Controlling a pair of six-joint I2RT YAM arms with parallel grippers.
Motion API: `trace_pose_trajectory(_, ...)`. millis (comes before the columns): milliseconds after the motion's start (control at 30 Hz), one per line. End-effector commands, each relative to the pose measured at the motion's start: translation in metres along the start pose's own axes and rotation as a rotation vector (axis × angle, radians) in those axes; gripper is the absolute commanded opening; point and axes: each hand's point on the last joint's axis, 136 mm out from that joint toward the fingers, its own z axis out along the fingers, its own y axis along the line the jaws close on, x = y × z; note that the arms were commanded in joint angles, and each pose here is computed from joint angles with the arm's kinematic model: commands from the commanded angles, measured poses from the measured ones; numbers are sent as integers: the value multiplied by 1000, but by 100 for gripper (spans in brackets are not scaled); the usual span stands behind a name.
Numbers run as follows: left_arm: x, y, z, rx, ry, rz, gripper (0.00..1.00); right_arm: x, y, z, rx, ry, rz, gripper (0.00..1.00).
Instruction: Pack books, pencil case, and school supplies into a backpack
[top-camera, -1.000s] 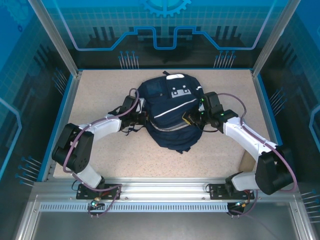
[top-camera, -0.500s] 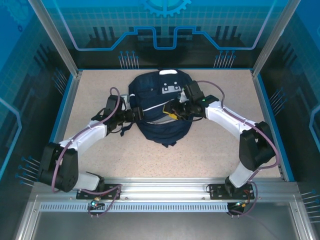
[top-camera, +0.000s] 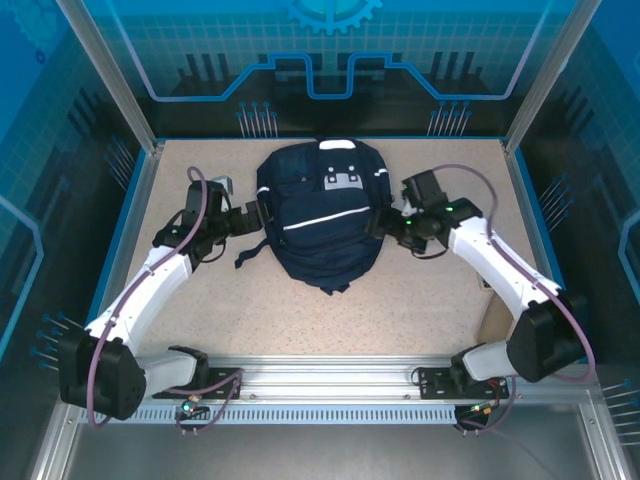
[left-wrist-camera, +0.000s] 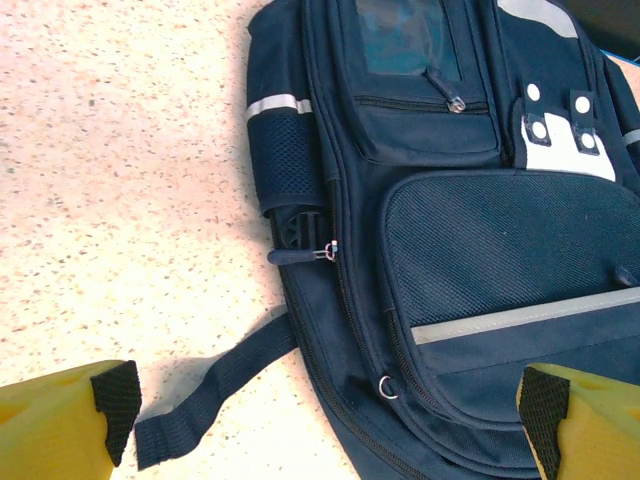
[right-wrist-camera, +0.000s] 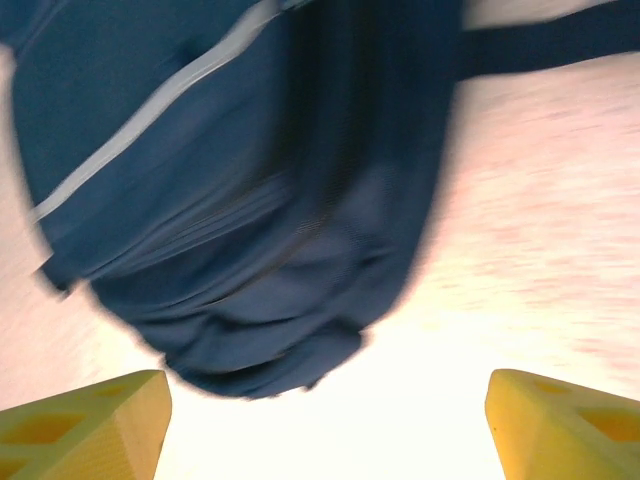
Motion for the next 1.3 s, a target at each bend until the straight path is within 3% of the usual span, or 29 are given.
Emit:
trace_pose_trajectory(0, -3, 4, -15, -17, -8, -22, 99, 1, -88, -7, 327, -29, 24, 86)
trace_pose_trajectory(233, 2, 8, -15, -27, -5, -10, 99, -4, -170, -5, 523, 7, 170, 93)
trace_pose_trajectory(633, 7, 13, -16, -38, 2, 20, 99, 26, -247, -22, 525, -19, 502, 97)
trace_pose_trajectory(1000, 8, 13, -14, -34, 4, 14, 99, 48, -283, -23, 465, -26, 718, 97)
trace_pose_trajectory(1267, 11, 14, -13, -33, 10, 10, 99, 55, -287, -9, 440, 10, 723, 97)
